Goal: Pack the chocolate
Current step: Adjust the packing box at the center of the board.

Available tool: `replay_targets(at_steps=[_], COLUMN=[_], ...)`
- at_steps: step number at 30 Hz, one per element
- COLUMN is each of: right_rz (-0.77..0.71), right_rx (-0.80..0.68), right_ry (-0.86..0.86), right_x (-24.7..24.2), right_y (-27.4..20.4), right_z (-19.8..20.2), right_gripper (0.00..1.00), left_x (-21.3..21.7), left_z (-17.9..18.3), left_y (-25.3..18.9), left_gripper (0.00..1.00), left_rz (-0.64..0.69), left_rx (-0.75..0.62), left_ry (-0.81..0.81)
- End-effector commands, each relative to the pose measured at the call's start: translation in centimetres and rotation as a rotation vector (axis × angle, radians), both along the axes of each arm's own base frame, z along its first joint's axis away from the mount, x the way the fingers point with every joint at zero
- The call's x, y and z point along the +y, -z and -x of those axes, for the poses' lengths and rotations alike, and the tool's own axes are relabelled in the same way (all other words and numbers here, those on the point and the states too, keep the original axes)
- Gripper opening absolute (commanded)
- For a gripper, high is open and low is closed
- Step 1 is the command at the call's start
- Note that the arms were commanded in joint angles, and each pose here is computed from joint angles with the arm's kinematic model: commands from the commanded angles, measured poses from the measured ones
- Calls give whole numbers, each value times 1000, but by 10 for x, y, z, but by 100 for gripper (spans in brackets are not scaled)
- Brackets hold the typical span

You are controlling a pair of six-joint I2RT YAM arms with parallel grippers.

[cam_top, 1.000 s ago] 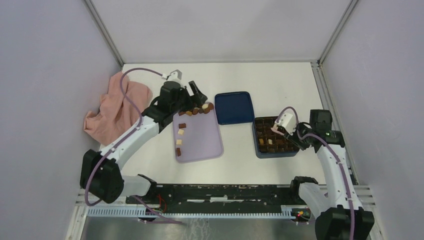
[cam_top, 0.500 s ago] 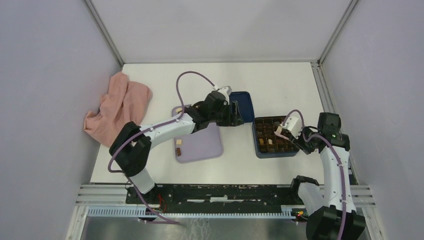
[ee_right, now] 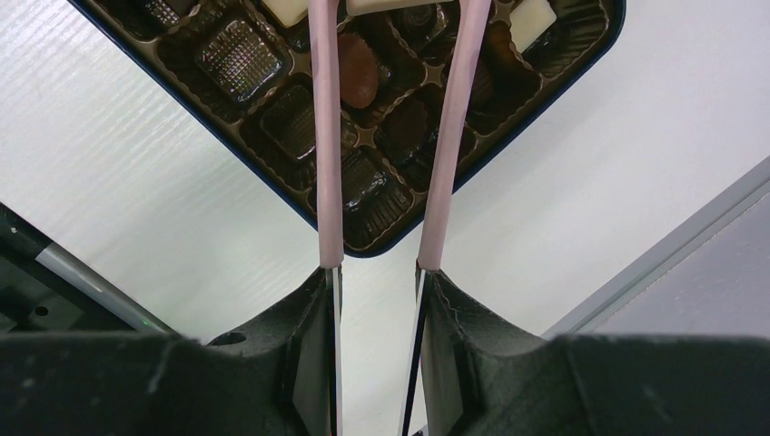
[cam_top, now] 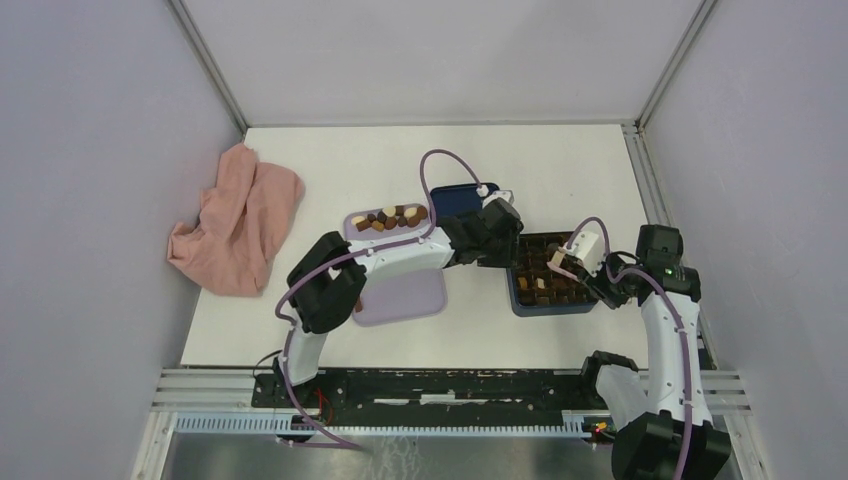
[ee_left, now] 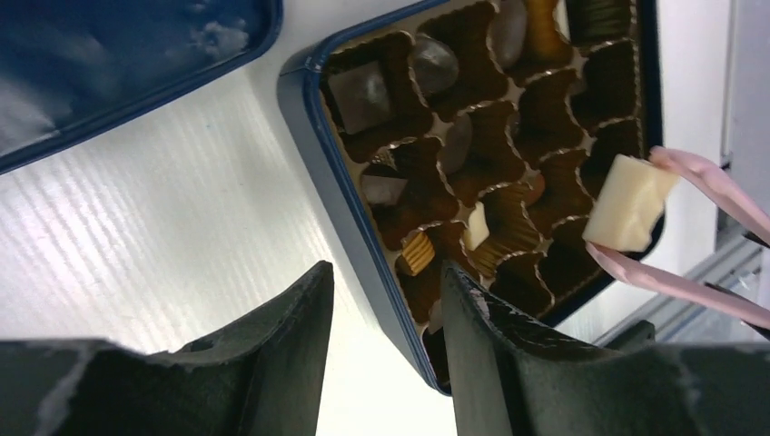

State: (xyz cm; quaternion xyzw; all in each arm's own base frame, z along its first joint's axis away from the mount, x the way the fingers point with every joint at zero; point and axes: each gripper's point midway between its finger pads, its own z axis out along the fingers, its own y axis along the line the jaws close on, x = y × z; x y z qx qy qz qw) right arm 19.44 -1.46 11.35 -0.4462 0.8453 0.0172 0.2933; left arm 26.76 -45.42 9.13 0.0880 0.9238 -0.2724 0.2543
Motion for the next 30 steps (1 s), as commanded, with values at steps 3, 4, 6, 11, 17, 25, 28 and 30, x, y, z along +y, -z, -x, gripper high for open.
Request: replay_targets(at_steps=[3,4,6,11,17,25,28,30], right_rz=[-26,-27,-28,-29,-35,-40,-46,-54], right_rx=[-52,-50,-52,-47,-39,-23,-17,-10], right_ry=[1,1,-2,-5,-8,-25,-44,-56], right_x=[5,5,6,6,7,9,12,14], right_y=[-16,-15,-15,-13,-10,-8,-8,-7], right_z=[-2,-2,-2,-2,-1,3,6,8], right_gripper=[22,22,22,22,22,22,22,22], left_x=[10,9,6,2,-6,-4,-3,-2], left_z=[-17,-18,-20,-23,-25,-27,-30,-34], left_y=[5,6,9,22,23,38,32,27], left_gripper=[48,45,42,41,35,18,16,12], left_rz=[-126,-132,-143,-182,-172,-215,-220,-224], left_rx=[-28,-33,-34,-14,-13,-9,-32,-52], left_ry=[-135,-137,-139,-135,-128,-117,-119,-120])
